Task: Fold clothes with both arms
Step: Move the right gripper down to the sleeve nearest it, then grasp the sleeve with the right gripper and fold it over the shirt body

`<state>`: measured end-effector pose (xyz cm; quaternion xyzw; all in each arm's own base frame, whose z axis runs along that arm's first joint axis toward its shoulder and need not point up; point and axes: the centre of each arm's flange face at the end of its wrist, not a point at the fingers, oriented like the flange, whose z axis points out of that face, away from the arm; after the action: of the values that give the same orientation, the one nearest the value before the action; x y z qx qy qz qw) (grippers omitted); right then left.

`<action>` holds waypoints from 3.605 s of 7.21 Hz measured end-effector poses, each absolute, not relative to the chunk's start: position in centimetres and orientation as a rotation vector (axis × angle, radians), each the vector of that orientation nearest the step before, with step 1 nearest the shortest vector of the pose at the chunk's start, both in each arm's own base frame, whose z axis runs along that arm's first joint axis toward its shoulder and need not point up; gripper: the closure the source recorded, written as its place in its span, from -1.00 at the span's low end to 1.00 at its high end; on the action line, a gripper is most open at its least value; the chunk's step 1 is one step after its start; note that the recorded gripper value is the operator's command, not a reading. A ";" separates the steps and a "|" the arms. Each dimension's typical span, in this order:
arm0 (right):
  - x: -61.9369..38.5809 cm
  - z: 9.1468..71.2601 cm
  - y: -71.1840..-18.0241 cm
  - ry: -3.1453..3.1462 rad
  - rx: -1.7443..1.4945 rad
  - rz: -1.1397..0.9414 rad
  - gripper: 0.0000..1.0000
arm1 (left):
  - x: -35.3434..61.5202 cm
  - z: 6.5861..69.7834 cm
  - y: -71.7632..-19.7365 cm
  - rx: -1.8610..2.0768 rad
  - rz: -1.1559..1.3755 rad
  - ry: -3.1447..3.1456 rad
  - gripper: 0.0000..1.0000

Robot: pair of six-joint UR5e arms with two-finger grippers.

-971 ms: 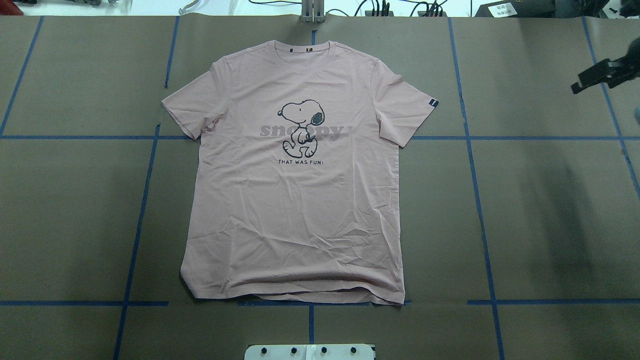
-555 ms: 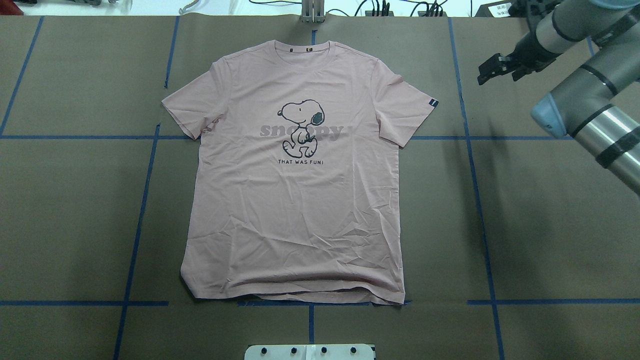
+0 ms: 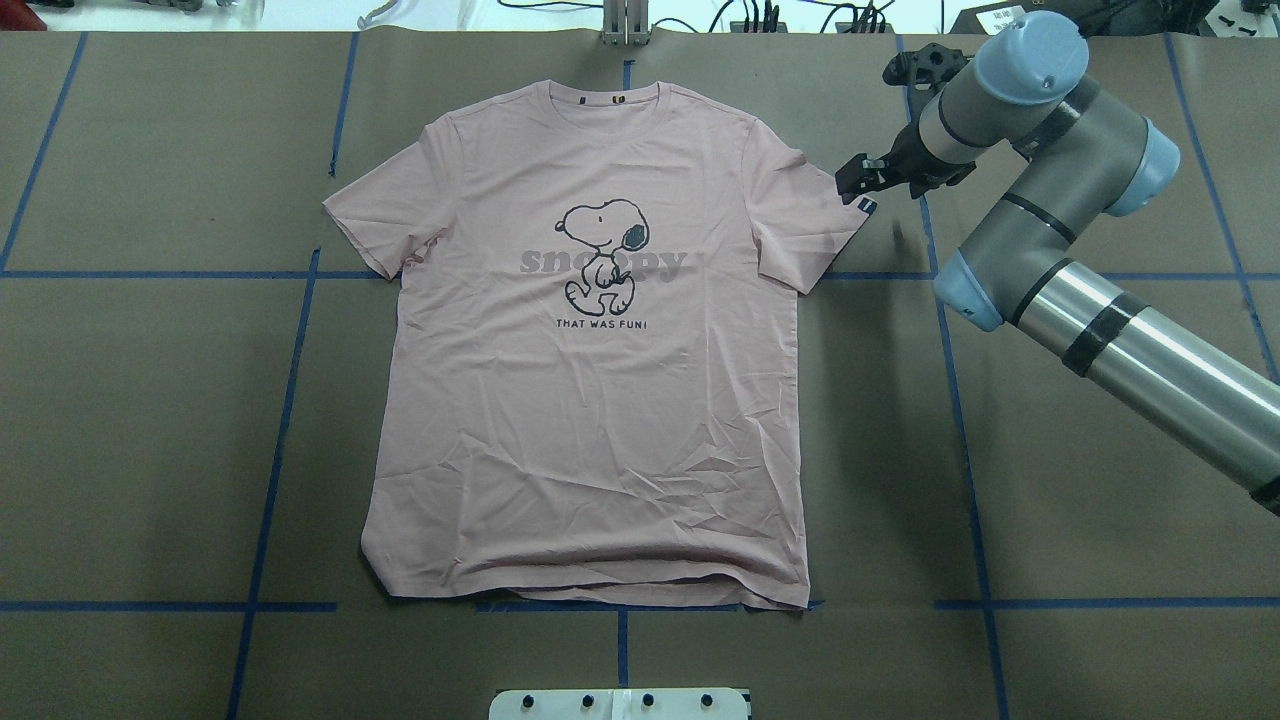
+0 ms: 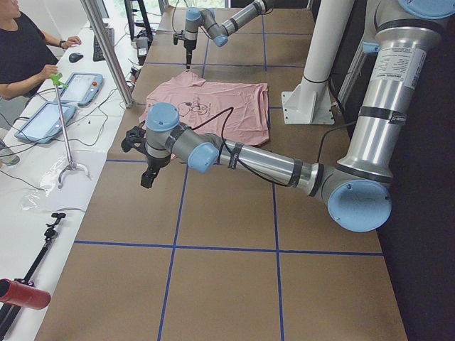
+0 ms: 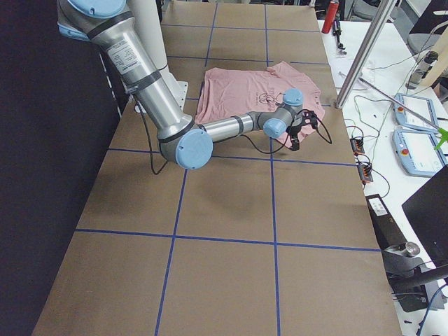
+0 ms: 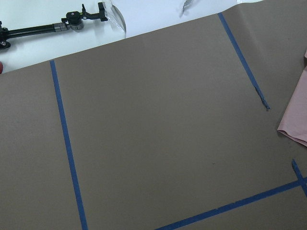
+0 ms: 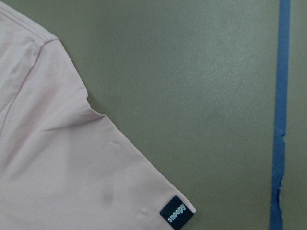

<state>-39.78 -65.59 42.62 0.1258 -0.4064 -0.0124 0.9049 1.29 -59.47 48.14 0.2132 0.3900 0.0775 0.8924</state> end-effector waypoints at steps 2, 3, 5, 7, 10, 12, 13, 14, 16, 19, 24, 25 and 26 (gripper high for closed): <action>-41.3 43.2 -65.8 -0.818 0.246 -0.018 -0.90 | 1.3 47.9 -59.6 0.446 0.162 0.811 -1.00; -41.9 43.1 -66.4 -0.809 0.243 -0.016 -0.89 | 1.3 47.8 -59.6 0.446 0.162 0.811 -1.00; -42.1 43.5 -66.8 -0.798 0.239 -0.017 -0.78 | 1.3 47.7 -59.7 0.447 0.161 0.811 -1.00; -41.9 43.8 -66.8 -0.794 0.236 -0.015 0.34 | 1.3 47.7 -59.7 0.447 0.162 0.811 -1.00; -41.8 43.8 -66.9 -0.795 0.235 -0.015 1.00 | 1.3 47.7 -59.7 0.447 0.161 0.811 -1.00; -42.0 43.4 -67.0 -0.798 0.236 -0.015 1.00 | 1.3 47.7 -59.7 0.446 0.160 0.811 -1.00; -42.1 42.6 -67.2 -0.805 0.243 -0.015 1.00 | 1.3 47.7 -59.7 0.446 0.161 0.811 -1.00; -42.2 41.5 -67.4 -0.818 0.253 -0.015 1.00 | 1.3 47.7 -59.7 0.446 0.161 0.811 -1.00; -42.4 38.5 -67.3 -0.862 0.274 -0.028 1.00 | 1.3 47.8 -59.7 0.444 0.160 0.811 -1.00; -45.7 30.4 -65.4 -0.968 0.302 -0.076 1.00 | 1.3 48.0 -59.8 0.442 0.159 0.810 -1.00; -53.4 24.1 -66.7 -0.940 0.315 -0.045 0.20 | 1.3 48.1 -59.9 0.439 0.157 0.809 -1.00; -53.8 24.0 -66.7 -0.936 0.319 -0.043 -0.99 | 1.3 48.1 -59.9 0.440 0.157 0.809 -1.00; -54.1 23.9 -66.6 -0.934 0.322 -0.045 -1.00 | 1.3 48.0 -59.9 0.441 0.158 0.809 -1.00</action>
<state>-54.15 -66.56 23.94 0.1544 -0.4482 -0.0215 0.8802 1.28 -59.94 48.00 0.2127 0.3899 0.0760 0.8927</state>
